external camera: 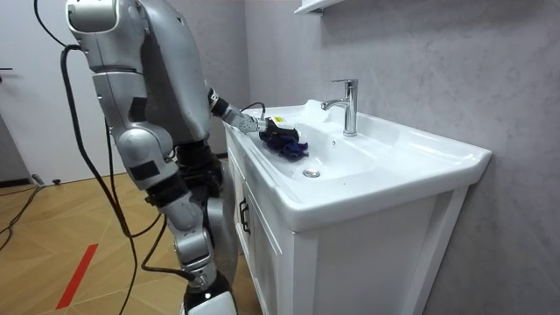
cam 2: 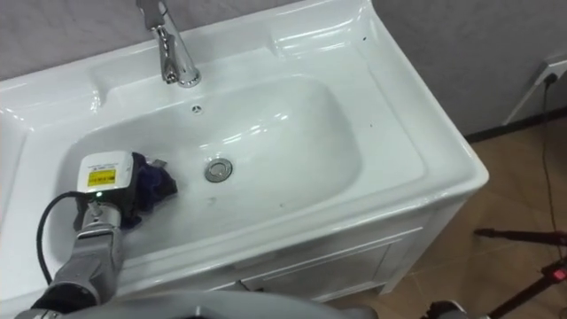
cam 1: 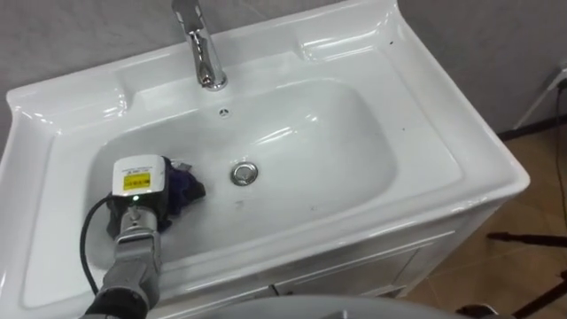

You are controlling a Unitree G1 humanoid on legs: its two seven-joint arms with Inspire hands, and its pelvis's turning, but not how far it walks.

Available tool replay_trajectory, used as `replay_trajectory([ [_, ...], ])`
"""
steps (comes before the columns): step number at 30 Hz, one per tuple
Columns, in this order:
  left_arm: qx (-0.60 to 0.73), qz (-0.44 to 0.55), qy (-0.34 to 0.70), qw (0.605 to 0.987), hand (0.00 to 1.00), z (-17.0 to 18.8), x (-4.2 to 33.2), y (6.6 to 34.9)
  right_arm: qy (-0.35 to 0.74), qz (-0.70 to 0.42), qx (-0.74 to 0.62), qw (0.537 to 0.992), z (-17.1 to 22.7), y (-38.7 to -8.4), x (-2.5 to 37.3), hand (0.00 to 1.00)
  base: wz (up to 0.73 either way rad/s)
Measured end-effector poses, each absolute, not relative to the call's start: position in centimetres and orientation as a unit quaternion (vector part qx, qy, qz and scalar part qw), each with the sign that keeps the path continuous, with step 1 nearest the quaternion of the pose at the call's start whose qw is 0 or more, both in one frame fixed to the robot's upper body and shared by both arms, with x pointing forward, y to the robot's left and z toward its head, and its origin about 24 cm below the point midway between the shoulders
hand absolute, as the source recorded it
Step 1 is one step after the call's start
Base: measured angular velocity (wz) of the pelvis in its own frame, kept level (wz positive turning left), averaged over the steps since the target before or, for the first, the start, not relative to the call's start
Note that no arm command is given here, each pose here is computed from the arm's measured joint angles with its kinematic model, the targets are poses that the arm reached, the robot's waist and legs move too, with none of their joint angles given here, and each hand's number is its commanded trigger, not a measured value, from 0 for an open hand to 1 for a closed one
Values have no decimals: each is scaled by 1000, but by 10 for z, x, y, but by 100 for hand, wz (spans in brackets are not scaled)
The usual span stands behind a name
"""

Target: Wipe basin

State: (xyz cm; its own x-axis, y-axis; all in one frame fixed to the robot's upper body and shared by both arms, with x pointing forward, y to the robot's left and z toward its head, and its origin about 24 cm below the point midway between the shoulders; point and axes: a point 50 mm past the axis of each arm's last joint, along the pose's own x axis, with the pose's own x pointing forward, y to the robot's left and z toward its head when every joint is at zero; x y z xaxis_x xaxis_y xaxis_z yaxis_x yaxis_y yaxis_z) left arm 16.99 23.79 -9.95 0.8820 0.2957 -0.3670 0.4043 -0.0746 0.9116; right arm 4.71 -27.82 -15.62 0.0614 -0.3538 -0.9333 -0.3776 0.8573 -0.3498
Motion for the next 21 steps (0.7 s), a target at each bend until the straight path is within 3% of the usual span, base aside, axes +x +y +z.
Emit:
replay_trajectory([
  [10, 728, -39, 249, 638, 100, -99, 169, 240, 685, -8, -252, 683, -155, -282, 43, 0, 1],
  [21, 730, -33, 258, 632, 100, -98, 173, 241, 716, -6, -229, 660, -159, -278, 9, 0, -3],
])
